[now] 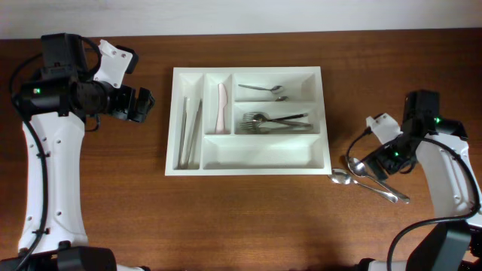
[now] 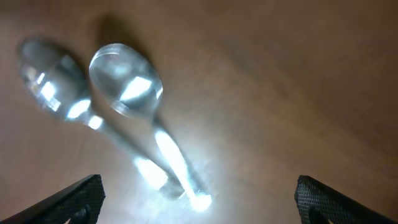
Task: Pack container
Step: 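Position the right gripper over the two silver spoons, then close the right gripper on one silver spoon and lift it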
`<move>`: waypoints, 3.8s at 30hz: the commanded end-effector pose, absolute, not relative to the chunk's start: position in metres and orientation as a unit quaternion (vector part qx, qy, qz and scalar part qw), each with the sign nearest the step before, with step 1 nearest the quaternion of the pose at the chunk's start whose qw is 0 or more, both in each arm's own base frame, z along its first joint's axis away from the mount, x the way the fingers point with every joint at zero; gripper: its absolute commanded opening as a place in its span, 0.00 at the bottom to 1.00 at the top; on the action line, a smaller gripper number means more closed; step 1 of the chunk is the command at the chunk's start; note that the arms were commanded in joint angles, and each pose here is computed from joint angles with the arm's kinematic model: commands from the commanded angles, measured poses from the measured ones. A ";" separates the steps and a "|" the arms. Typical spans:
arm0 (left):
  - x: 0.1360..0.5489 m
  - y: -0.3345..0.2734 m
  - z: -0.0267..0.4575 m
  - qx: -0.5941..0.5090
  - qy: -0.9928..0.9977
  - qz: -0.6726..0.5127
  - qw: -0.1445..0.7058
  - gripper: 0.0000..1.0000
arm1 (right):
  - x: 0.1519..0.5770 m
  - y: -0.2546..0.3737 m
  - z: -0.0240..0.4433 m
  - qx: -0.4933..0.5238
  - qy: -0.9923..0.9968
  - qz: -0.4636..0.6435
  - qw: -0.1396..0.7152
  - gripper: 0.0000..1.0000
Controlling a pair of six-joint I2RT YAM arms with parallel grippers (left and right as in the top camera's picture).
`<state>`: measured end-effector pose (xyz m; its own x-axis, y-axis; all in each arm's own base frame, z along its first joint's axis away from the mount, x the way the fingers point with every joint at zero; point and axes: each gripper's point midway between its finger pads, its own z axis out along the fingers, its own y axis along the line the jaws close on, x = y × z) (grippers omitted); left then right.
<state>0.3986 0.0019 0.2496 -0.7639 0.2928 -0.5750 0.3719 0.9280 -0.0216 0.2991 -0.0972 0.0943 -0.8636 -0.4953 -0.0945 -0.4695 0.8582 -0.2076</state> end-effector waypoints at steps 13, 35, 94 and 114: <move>0.396 0.000 0.261 0.186 0.930 -0.066 0.309 0.99 | 0.280 -0.068 0.088 -0.234 0.971 0.007 0.056 0.99; 0.396 0.000 0.261 0.186 0.930 -0.066 0.309 0.99 | 0.254 -0.114 0.042 -0.249 0.963 -0.046 -0.089 0.91; 0.396 0.000 0.261 0.186 0.930 -0.066 0.309 0.99 | 0.278 -0.101 -0.025 -0.275 0.961 -0.023 -0.001 0.67; 0.396 0.000 0.261 0.186 0.930 -0.066 0.309 0.99 | 0.276 -0.101 -0.030 -0.273 0.962 -0.018 -0.007 0.14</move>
